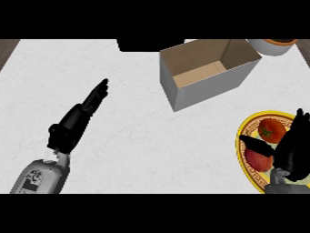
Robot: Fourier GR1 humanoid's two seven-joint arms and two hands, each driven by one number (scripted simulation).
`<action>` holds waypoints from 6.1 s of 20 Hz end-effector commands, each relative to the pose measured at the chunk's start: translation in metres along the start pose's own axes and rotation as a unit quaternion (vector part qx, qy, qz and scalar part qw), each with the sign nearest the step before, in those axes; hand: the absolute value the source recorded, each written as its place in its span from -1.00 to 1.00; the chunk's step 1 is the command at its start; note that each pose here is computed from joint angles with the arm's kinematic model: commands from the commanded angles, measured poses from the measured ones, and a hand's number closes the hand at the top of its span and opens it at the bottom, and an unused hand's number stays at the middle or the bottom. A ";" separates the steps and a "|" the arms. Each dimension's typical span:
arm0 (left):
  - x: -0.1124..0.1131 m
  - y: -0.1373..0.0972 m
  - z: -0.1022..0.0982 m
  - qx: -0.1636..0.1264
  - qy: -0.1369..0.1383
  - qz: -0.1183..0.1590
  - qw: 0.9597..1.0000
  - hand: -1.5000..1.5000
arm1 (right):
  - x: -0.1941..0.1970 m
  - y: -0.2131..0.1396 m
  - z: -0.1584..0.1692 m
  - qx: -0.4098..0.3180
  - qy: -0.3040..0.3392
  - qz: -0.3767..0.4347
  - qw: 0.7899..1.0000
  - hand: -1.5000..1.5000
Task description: Pick the tomato from the plate and place it in the cardboard box
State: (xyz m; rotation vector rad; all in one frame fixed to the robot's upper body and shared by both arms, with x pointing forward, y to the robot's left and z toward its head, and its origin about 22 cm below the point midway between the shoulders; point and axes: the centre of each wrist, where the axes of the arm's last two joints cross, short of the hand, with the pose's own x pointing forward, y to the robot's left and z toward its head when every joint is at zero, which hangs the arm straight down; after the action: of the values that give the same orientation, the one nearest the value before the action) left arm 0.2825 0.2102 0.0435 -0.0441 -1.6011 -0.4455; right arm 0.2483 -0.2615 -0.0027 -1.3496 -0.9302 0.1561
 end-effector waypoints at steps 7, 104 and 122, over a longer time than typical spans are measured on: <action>0.015 -0.002 -0.006 0.004 -0.001 -0.009 1.000 0.00 | -0.016 0.035 -0.014 0.025 0.020 0.010 0.999 -1.00; -0.004 -0.020 -0.001 -0.007 -0.006 0.002 1.000 0.00 | 0.233 -0.026 -0.047 0.200 -0.513 -0.031 0.834 1.00; -0.001 -0.009 -0.008 -0.008 0.002 0.000 1.000 0.00 | 0.212 -0.021 -0.106 0.282 -0.386 -0.384 0.790 -1.00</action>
State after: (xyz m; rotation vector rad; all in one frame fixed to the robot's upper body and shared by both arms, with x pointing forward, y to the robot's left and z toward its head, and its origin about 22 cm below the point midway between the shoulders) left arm 0.2872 0.2048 0.0403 -0.0524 -1.6025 -0.4647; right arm 0.4422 -0.2003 0.1153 -0.3582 -1.8139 0.5341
